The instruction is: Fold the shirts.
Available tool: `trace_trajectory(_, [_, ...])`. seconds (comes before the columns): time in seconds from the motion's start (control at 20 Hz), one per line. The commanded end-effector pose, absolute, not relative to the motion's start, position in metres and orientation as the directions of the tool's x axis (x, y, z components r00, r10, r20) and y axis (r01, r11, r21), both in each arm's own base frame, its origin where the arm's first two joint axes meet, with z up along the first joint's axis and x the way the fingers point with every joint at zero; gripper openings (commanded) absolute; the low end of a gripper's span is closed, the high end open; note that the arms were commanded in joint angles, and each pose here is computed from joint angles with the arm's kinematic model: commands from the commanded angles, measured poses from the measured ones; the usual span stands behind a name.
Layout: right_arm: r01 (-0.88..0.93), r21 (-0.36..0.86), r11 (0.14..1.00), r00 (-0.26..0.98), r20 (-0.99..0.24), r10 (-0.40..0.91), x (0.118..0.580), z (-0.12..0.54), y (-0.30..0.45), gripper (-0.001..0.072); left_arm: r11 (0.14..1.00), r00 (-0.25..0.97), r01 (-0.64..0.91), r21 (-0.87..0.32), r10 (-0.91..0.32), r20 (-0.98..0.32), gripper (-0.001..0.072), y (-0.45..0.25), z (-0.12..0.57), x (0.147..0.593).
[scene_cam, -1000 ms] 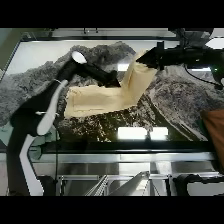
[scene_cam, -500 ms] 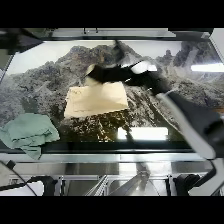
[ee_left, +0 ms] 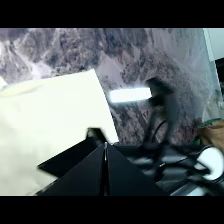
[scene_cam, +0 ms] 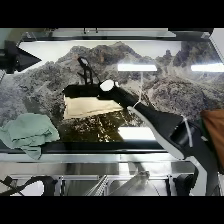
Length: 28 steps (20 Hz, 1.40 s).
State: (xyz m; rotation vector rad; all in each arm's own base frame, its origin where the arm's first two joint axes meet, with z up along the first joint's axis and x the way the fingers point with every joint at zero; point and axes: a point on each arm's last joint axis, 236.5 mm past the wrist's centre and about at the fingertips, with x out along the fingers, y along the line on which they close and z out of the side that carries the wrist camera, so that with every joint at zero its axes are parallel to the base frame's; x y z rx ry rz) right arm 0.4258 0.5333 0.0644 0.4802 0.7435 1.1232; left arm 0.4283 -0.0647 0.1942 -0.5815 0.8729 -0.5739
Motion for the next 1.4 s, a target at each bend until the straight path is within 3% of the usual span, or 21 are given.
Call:
trace_trajectory(0.0, [-0.678, 0.614, 0.404, 0.225, -0.35, 0.909, 0.447, 0.101, 0.471, 0.0014, 0.699, 0.498, 0.23, -0.677, -0.682, -0.535, 0.0012, -0.075, 0.186, 0.426])
trace_trajectory(0.15, [-0.508, 0.618, 0.601, 0.258, -0.556, 0.79, 0.486, 0.086, 0.35, 0.0013, 0.694, 0.482, 0.237, -0.68, -0.692, -0.538, 0.0011, -0.079, 0.185, 0.423])
trace_trajectory(0.25, [-0.418, 0.642, 0.643, 0.19, -0.63, 0.753, 0.489, 0.064, 0.284, 0.0016, 0.691, 0.466, 0.24, -0.682, -0.698, -0.544, 0.0011, -0.08, 0.184, 0.419])
trace_trajectory(0.3, [-0.338, 0.673, 0.658, 0.157, -0.649, 0.744, 0.488, 0.05, 0.261, 0.0133, 0.69, 0.459, 0.243, -0.682, -0.701, -0.546, 0.0012, -0.081, 0.183, 0.417])
trace_trajectory(0.35, [-0.275, 0.688, 0.671, 0.137, -0.663, 0.736, 0.489, 0.034, 0.244, 0.0519, 0.69, 0.454, 0.249, -0.68, -0.703, -0.547, 0.0012, -0.081, 0.183, 0.416])
trace_trajectory(0.4, [-0.231, 0.696, 0.68, 0.12, -0.673, 0.73, 0.49, 0.016, 0.234, 0.0702, 0.69, 0.452, 0.253, -0.678, -0.704, -0.548, 0.0011, -0.082, 0.183, 0.416])
trace_trajectory(0.75, [-0.089, 0.727, 0.68, -0.034, -0.685, 0.728, 0.475, -0.093, 0.261, 0.0702, 0.691, 0.444, 0.268, -0.671, -0.707, -0.55, 0.0011, -0.082, 0.182, 0.414])
trace_trajectory(0.95, [-0.072, 0.77, 0.634, -0.08, -0.638, 0.766, 0.46, -0.105, 0.301, 0.0702, 0.695, 0.445, 0.292, -0.656, -0.707, -0.55, 0.0012, -0.082, 0.182, 0.414])
trace_trajectory(1.2, [-0.137, 0.802, 0.581, -0.028, -0.589, 0.808, 0.464, -0.086, 0.352, 0.07, 0.696, 0.445, 0.296, -0.654, -0.706, -0.55, 0.0012, -0.082, 0.182, 0.414])
trace_trajectory(1.25, [-0.157, 0.802, 0.576, -0.02, -0.585, 0.811, 0.466, -0.08, 0.358, 0.0588, 0.696, 0.445, 0.296, -0.654, -0.706, -0.55, 0.0011, -0.082, 0.182, 0.414])
trace_trajectory(1.3, [-0.181, 0.803, 0.568, -0.016, -0.58, 0.814, 0.467, -0.073, 0.364, 0.0244, 0.696, 0.445, 0.296, -0.654, -0.706, -0.55, 0.0012, -0.082, 0.182, 0.414])
trace_trajectory(1.35, [-0.205, 0.803, 0.559, -0.009, -0.573, 0.819, 0.469, -0.064, 0.37, 0.0104, 0.696, 0.445, 0.296, -0.654, -0.706, -0.55, 0.0012, -0.082, 0.182, 0.414])
